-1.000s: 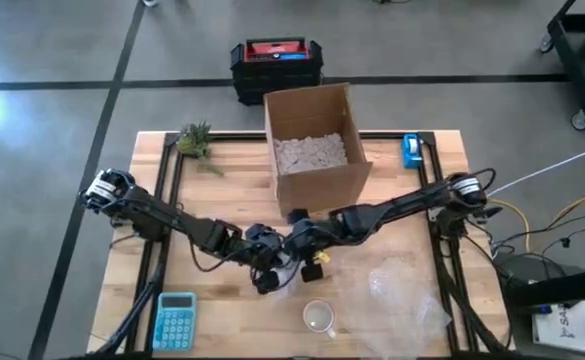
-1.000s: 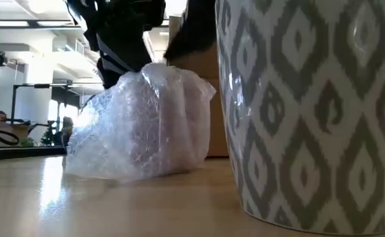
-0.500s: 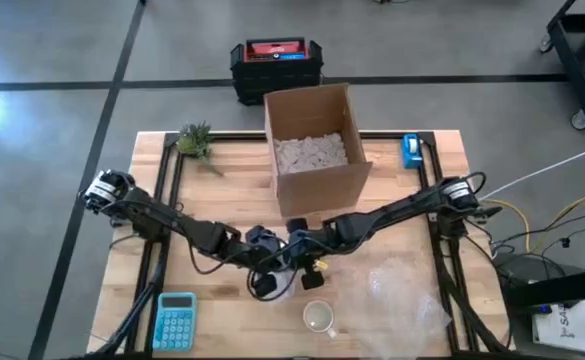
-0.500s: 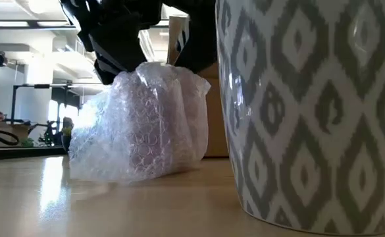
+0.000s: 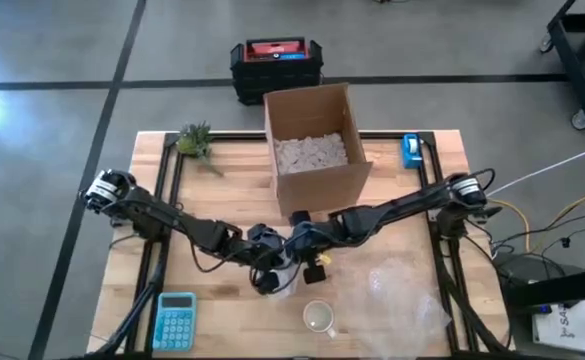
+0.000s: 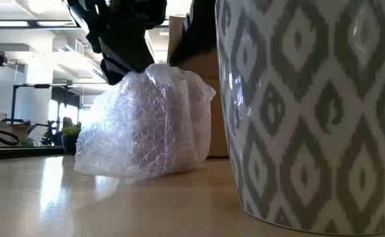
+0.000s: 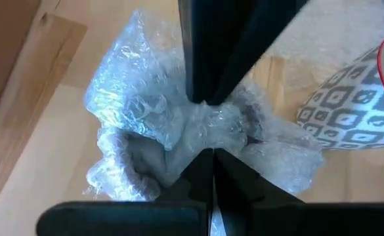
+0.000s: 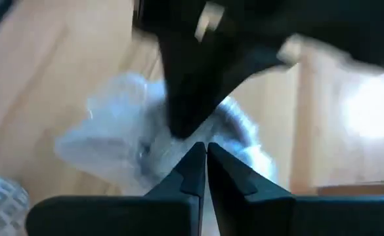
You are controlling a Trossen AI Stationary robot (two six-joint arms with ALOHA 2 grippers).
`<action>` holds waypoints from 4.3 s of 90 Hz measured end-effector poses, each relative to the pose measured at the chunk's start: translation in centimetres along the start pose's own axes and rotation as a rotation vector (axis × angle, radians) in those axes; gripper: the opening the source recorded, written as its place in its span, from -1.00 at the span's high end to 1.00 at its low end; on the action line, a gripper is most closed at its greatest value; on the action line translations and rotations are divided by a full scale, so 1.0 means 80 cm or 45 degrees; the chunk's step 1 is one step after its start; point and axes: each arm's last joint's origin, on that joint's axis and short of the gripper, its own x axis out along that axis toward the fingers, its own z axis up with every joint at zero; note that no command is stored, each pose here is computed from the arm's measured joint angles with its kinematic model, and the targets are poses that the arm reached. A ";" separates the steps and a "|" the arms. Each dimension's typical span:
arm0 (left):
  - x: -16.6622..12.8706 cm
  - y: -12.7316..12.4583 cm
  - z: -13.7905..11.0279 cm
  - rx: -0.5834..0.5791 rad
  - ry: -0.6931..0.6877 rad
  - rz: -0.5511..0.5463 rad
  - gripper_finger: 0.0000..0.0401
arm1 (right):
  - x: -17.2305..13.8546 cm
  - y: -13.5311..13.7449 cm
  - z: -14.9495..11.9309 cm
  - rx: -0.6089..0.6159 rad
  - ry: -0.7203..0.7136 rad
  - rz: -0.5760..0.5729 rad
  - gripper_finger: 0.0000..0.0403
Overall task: Wrap mug
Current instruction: Wrap the purple mug with the left bubble wrap, then put the wrapped purple mug into the cardboard box
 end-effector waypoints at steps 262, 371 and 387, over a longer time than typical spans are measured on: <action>-0.119 0.015 0.017 -0.014 -0.228 -0.007 1.00 | -0.064 0.030 -0.003 -0.474 0.119 -0.035 0.94; -0.226 0.031 0.051 0.122 -1.152 0.157 1.00 | -0.245 -0.038 0.014 -0.270 -0.335 -0.006 0.99; -0.229 0.036 0.046 0.111 -1.100 0.163 1.00 | -0.274 -0.044 0.027 -0.278 -0.457 -0.190 0.99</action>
